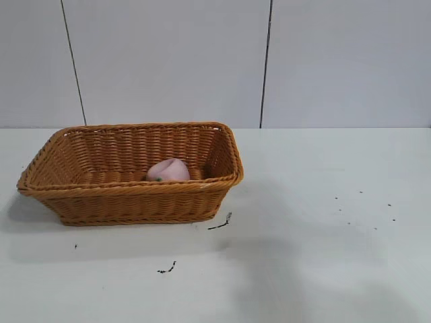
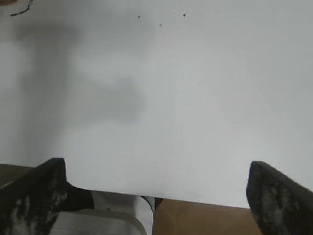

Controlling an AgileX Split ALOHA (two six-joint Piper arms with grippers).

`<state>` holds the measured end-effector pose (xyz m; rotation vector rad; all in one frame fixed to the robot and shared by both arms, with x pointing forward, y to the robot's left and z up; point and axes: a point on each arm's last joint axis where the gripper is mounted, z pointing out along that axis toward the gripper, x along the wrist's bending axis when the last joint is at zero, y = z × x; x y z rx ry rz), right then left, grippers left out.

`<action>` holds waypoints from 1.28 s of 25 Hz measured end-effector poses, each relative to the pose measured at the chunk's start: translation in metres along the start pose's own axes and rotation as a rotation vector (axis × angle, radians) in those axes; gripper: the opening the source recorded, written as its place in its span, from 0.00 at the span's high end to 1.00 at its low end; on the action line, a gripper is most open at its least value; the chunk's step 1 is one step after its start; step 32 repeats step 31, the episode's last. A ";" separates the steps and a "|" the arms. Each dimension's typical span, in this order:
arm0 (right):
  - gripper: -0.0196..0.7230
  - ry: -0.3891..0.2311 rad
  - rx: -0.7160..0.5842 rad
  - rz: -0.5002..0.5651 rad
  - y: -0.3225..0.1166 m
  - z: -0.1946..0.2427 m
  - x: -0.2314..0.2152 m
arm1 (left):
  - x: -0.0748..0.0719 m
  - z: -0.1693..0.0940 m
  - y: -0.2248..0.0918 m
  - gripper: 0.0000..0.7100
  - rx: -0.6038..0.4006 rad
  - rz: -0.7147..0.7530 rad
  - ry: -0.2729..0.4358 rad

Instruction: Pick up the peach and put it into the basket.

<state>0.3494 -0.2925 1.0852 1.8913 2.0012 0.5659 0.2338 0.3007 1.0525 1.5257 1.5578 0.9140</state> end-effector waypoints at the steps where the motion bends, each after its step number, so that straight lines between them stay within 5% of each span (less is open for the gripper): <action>1: 0.04 -0.003 -0.040 -0.001 -0.013 0.002 0.000 | 0.000 0.000 0.000 0.02 0.000 0.000 0.000; 7: 0.04 -0.015 -0.314 -0.012 -0.075 -0.004 0.002 | 0.000 0.000 0.000 0.02 0.000 0.000 0.000; 16: 0.04 -0.023 -0.591 -0.030 -0.112 -0.029 0.004 | 0.000 0.000 0.000 0.02 0.000 0.000 0.000; 32: 0.04 -0.017 -0.613 -0.029 -0.115 -0.030 0.005 | 0.000 0.000 0.000 0.02 0.000 0.000 0.000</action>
